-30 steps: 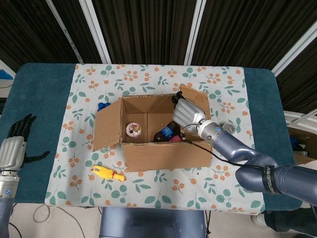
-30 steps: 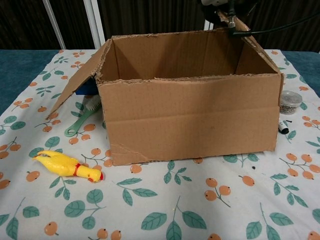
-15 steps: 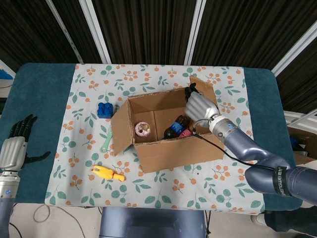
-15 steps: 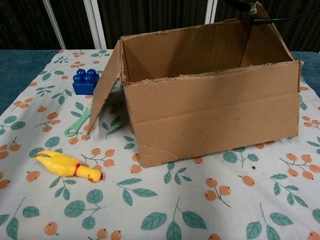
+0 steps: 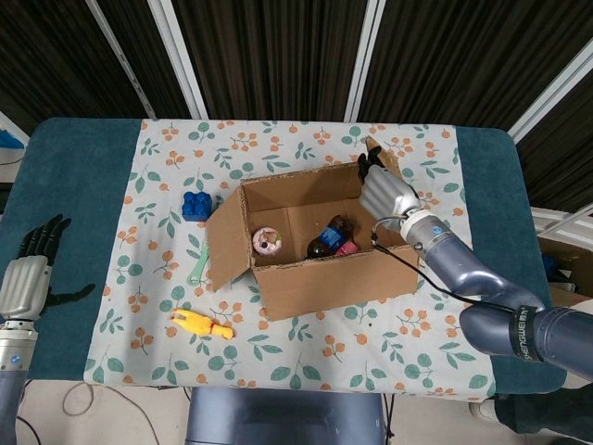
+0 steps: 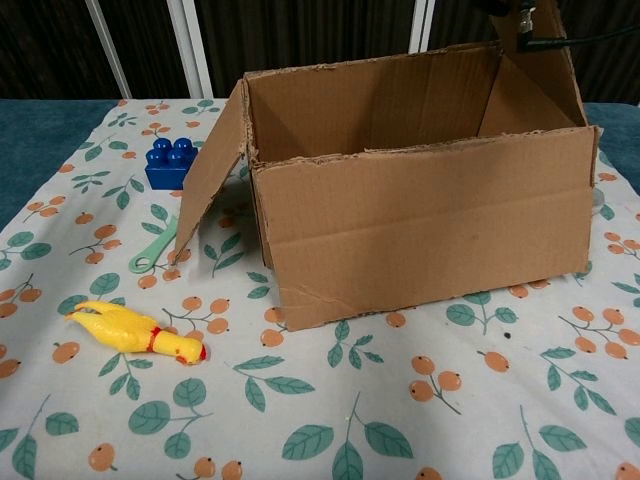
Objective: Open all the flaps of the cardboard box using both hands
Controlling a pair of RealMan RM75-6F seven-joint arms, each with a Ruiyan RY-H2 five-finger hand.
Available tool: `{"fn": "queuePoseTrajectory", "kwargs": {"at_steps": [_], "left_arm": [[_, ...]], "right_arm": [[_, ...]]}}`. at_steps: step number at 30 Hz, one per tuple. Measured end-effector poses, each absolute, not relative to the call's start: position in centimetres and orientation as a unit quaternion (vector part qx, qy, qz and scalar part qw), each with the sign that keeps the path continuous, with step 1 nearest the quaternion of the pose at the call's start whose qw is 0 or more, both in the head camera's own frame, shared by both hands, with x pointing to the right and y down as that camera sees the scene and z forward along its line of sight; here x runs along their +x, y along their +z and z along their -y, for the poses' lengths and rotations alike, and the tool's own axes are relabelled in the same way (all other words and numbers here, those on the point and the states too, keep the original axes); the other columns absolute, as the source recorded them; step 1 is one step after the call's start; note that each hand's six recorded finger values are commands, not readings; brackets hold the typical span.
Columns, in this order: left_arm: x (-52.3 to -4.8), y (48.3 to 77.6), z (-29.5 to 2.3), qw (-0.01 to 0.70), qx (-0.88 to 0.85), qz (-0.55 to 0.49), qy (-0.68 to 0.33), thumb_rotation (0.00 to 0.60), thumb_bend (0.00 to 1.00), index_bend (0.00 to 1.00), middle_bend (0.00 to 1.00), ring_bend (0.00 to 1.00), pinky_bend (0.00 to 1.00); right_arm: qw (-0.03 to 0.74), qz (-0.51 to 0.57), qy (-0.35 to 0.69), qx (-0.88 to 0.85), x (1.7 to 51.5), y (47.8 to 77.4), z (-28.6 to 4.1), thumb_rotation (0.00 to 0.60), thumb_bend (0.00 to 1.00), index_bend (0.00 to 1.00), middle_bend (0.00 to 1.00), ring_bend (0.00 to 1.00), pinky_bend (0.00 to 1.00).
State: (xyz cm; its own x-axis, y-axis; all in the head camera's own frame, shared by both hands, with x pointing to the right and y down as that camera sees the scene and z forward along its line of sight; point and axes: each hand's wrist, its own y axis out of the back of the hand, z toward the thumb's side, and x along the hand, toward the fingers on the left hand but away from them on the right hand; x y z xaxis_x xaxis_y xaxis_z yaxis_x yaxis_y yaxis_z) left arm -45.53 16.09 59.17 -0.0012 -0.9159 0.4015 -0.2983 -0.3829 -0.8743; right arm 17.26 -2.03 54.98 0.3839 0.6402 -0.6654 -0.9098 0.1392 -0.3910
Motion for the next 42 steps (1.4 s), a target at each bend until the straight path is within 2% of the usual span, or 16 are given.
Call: {"fn": "queuePoseTrajectory", "kwargs": {"at_steps": [16,21,23,35,42], "left_arm": [[-45.5,59.2,-16.1,0.288,-0.645,-0.472,-0.527,0.6,0.07,0.0,0.0,0.0,0.03],[-45.5,59.2,-16.1,0.288,-0.646,-0.472,-0.527,0.6,0.07,0.0,0.0,0.0,0.03],[-45.5,59.2,-16.1,0.288,-0.646,-0.471,-0.527,0.6,0.07,0.0,0.0,0.0,0.03],[-45.4,59.2,-16.2,0.288,-0.647,-0.469,-0.527,0.6,0.07,0.0,0.0,0.0,0.03],[-45.4,59.2,-16.1,0.287,-0.648,-0.469,-0.527,0.6,0.07,0.0,0.0,0.0,0.03]], "right_arm": [[0.742,-0.185,0.557,-0.324,19.6,53.4,4.5,0.6,0.66,0.35,0.18,0.1,0.19],[0.739,-0.187,0.568,-0.311,20.7,53.0,5.0,0.6,0.57,0.23,0.14,0.08,0.19],[0.738,-0.187,0.569,-0.31,20.9,52.9,5.0,0.6,0.56,0.22,0.12,0.07,0.19],[0.739,-0.194,0.575,-0.293,22.2,53.1,5.4,0.6,0.54,0.2,0.11,0.07,0.19],[0.741,-0.195,0.584,-0.269,23.1,52.1,6.4,0.6,0.54,0.2,0.11,0.07,0.19]]}}
